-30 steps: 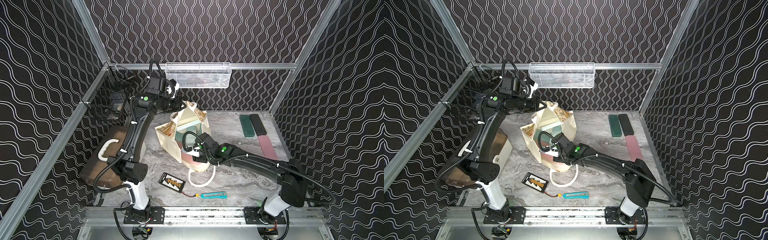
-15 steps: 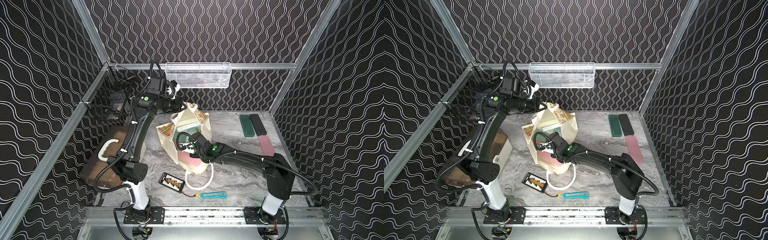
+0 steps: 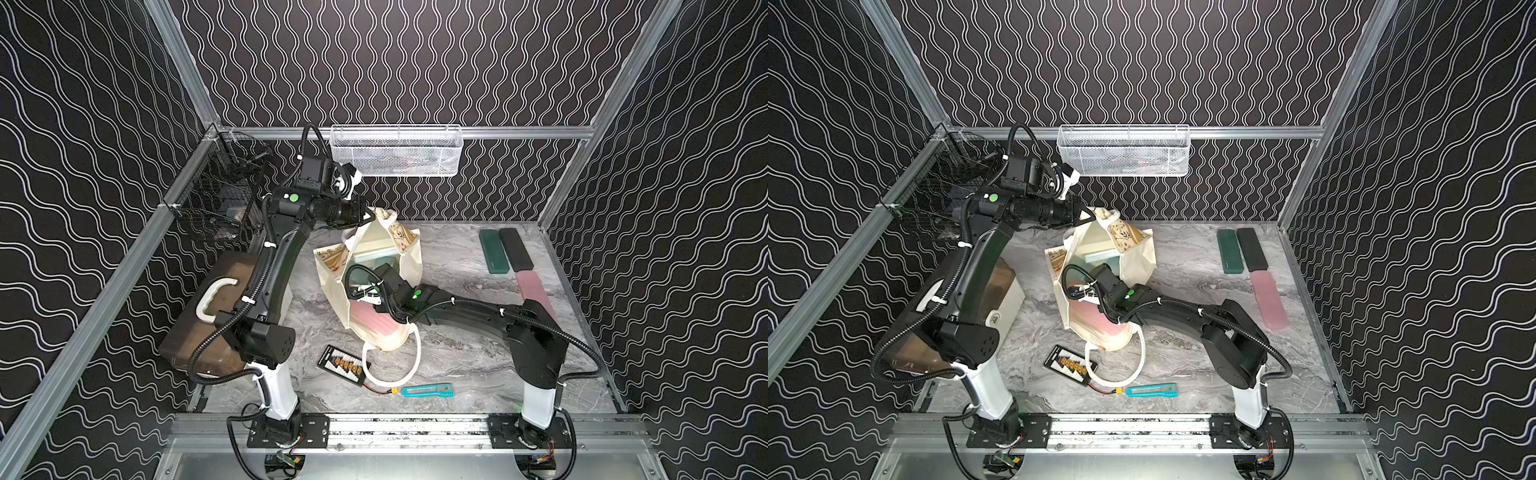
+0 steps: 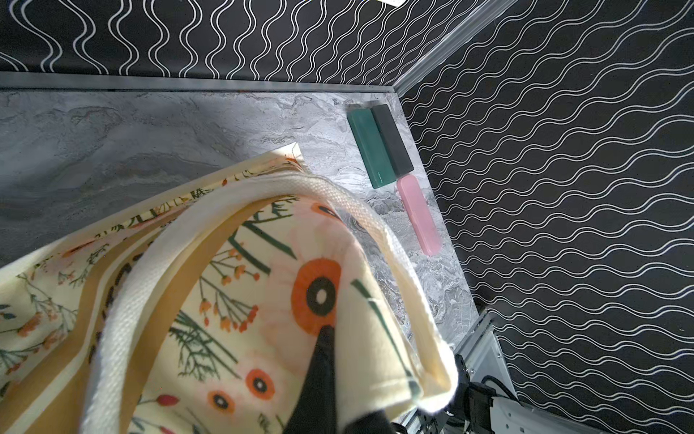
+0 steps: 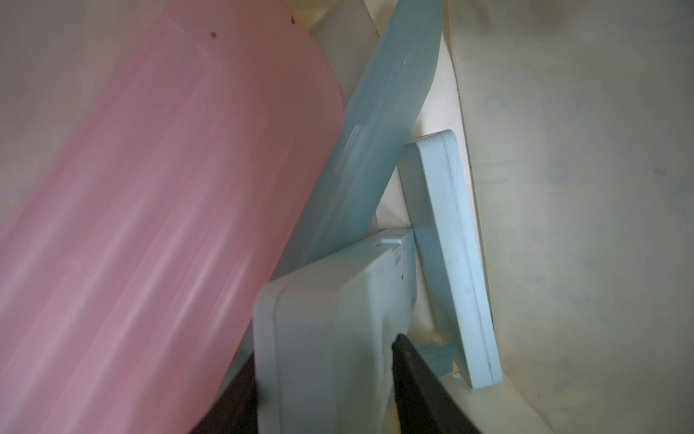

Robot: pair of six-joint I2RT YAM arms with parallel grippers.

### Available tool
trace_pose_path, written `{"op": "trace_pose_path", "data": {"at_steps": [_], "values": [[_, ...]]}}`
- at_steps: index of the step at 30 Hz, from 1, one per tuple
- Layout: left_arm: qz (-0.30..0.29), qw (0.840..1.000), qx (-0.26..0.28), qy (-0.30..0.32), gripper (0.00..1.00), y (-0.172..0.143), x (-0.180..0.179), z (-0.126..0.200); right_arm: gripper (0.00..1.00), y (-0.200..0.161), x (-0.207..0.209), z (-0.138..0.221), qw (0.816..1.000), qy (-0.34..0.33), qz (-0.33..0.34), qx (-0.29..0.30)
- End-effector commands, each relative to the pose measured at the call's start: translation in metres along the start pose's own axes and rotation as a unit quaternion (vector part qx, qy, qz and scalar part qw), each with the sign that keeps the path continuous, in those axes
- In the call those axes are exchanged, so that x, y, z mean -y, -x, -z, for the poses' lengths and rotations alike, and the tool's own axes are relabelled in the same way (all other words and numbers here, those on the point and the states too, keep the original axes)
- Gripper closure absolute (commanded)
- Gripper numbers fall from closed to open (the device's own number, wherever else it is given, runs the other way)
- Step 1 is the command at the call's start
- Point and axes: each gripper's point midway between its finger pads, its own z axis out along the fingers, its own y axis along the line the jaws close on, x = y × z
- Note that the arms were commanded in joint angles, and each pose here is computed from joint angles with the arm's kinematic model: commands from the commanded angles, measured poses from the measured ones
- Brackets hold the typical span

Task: Take out the pencil case from the canvas bag
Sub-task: Pick up the pencil case from the canvas bag.

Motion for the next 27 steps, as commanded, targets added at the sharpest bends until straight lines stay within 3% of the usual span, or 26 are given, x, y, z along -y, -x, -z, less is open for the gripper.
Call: {"op": "trace_pose_path", "data": {"at_steps": [1, 9, 16, 27], "values": [[-0.032, 0.998, 0.043, -0.043, 1.0, 0.019, 0.027, 0.018, 0.56, 0.005, 0.011, 0.0, 1.0, -0.018, -0.011, 0.005], [-0.026, 0.998, 0.043, -0.045, 1.0, 0.015, 0.028, 0.019, 0.73, -0.001, 0.02, 0.007, 0.999, -0.024, -0.026, 0.002], [-0.022, 0.998, 0.045, -0.037, 1.0, 0.013, 0.025, 0.02, 0.83, 0.0, 0.025, 0.017, 0.999, -0.022, -0.041, 0.013], [-0.013, 0.998, 0.056, -0.014, 1.0, 0.018, 0.016, 0.018, 0.85, 0.001, 0.035, 0.052, 0.995, -0.016, -0.079, 0.057]]}}
